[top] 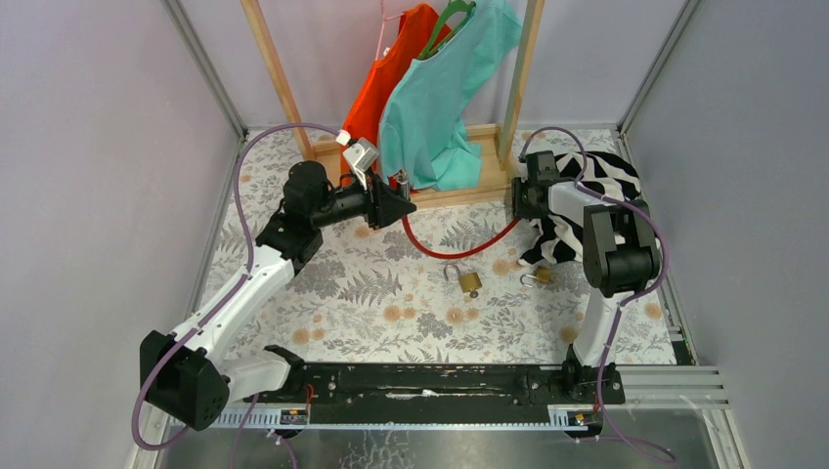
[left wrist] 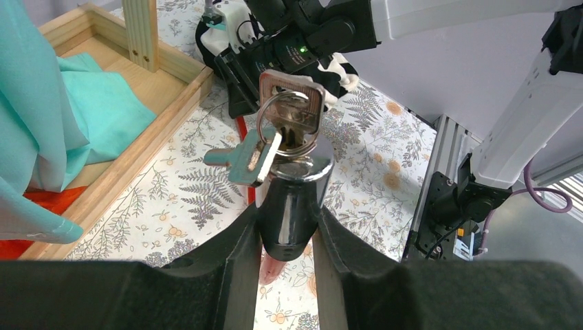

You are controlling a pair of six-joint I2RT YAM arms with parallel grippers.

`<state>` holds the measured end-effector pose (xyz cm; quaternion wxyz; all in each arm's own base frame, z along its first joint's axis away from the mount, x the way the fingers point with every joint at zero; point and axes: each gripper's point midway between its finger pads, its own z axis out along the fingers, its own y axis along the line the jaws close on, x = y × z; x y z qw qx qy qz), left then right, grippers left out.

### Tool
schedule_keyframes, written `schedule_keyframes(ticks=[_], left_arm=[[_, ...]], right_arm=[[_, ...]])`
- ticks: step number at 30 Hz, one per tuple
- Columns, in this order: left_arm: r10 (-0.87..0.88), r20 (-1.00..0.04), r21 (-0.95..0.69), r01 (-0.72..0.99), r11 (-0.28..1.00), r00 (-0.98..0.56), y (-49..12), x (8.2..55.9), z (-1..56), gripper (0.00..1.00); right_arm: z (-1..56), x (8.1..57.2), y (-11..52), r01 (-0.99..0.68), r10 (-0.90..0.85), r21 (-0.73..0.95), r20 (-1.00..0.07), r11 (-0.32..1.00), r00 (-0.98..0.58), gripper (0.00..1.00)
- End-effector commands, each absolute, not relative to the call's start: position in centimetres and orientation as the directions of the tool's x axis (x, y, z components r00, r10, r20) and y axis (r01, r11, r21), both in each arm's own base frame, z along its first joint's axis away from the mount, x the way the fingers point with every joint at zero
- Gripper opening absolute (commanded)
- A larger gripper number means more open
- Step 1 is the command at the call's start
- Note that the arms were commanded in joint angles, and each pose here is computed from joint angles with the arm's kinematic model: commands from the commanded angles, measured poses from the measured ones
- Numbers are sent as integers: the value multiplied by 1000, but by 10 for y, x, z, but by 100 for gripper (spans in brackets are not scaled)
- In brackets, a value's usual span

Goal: Lock with the key
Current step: Pick up the lock from the center of the board, then lock the lock.

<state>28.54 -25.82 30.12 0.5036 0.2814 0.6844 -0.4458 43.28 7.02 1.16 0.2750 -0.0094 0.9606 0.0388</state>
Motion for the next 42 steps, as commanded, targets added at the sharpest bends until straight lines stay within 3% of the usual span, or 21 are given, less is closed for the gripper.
schedule_keyframes(ticks=[1,10,19,23,32,38,42], left_arm=[[-94,-966,-259,868,423,-242,-257,283,331,0],[-103,-965,-262,868,422,-241,-258,284,330,0],[-122,-957,-288,817,500,-263,-254,304,316,0],[-122,-956,-290,801,523,-267,-253,310,312,0],[-108,-953,-297,812,503,-282,-263,313,308,0],[-80,-954,-291,830,476,-289,-274,309,305,0],[-70,-955,-287,831,477,-289,-274,308,300,0]], right_arm=[[6,444,59,-29,-24,2,-539,1000,-842,40],[9,444,63,-44,-25,23,-544,999,-839,21],[102,455,80,-142,-32,87,-737,986,-676,0],[170,445,101,-283,-49,126,-841,951,-538,0],[251,393,174,-671,-83,198,-928,714,-363,0],[281,360,209,-803,-135,87,-970,590,-204,0],[282,358,220,-812,-151,56,-973,582,-175,0]])
